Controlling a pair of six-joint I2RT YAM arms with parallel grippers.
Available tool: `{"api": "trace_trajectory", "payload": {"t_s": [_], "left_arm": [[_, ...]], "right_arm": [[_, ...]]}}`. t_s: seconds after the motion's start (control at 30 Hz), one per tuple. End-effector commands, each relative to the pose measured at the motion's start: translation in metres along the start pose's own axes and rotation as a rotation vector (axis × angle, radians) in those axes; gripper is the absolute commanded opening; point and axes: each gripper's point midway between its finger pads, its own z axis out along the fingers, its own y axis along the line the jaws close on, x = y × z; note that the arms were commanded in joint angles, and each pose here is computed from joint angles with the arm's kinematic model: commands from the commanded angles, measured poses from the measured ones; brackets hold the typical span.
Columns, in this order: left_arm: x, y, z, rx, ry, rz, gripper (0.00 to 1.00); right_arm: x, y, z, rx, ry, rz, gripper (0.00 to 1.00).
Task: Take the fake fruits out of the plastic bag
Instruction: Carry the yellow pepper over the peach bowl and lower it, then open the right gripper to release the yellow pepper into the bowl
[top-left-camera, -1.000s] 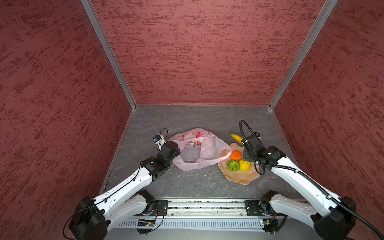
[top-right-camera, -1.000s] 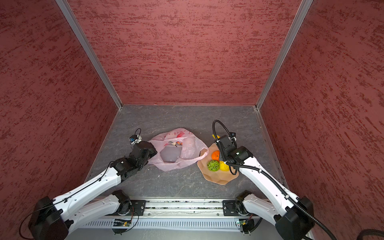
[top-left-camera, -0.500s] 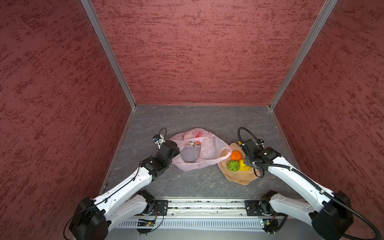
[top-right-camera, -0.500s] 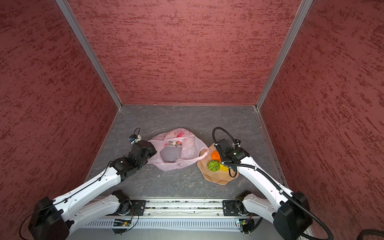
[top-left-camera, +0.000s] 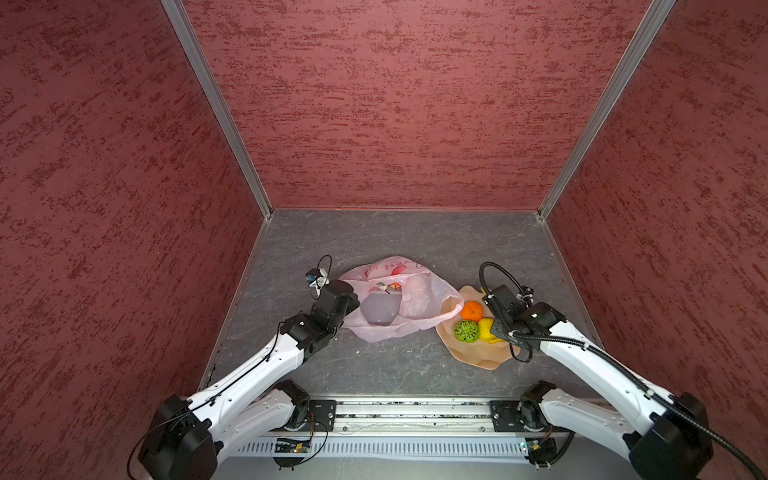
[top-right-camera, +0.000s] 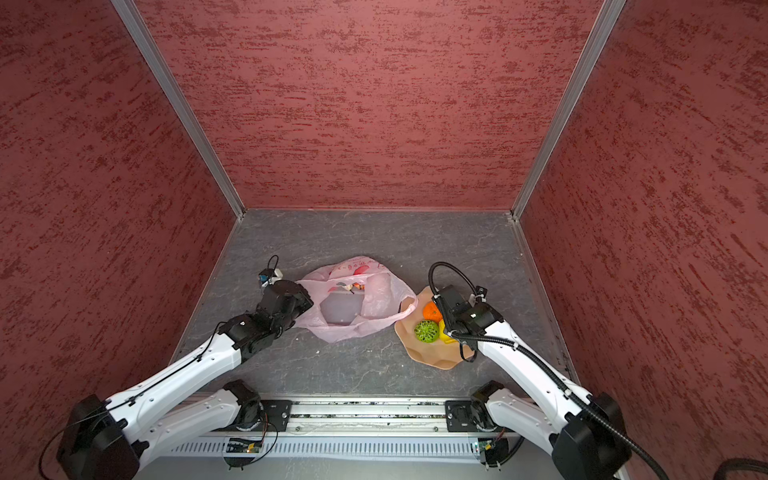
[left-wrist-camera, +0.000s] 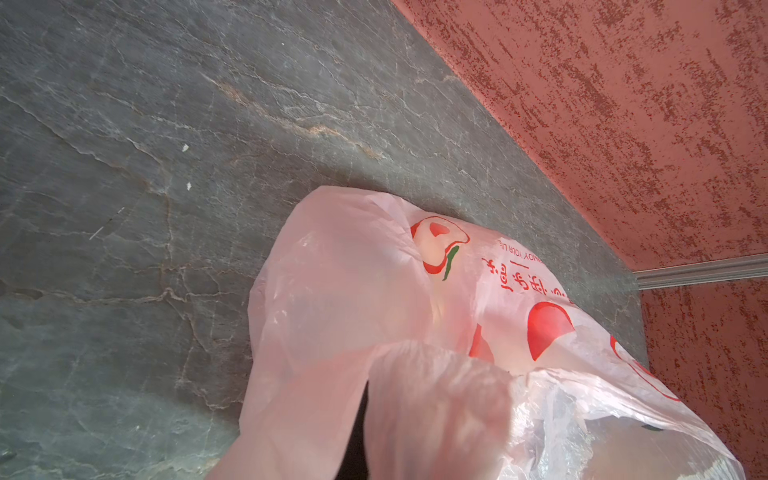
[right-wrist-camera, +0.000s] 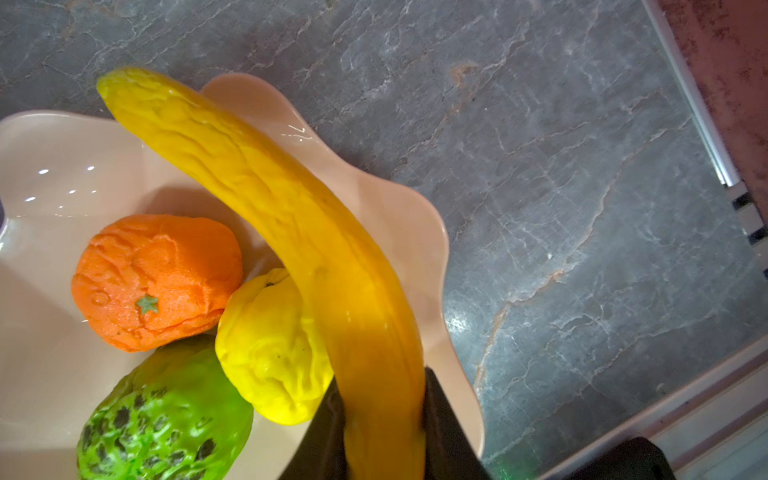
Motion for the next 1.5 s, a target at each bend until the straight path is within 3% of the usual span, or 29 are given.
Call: {"api": "trace_trajectory", "payload": {"t_s": [0.0, 0.57, 1.47], "left_arm": [[-0.005, -0.005, 0.0, 0.021, -0.013, 0.006, 0.0], [-0.004, -0.004, -0.001, 0.024, -0.013, 0.003, 0.0], [-0.006, -0.004, -0.004, 0.026, -0.019, 0.003, 0.0]], "right_arm": [[-0.002, 0.001, -0.002, -0.031, -0.015, 0.055, 0.15], [0.025, 0.0, 0.009, -0.075, 0.062, 0.113, 0.16], [0.037, -0.003, 0.021, -0.058, 0.094, 0.119, 0.33]]}}
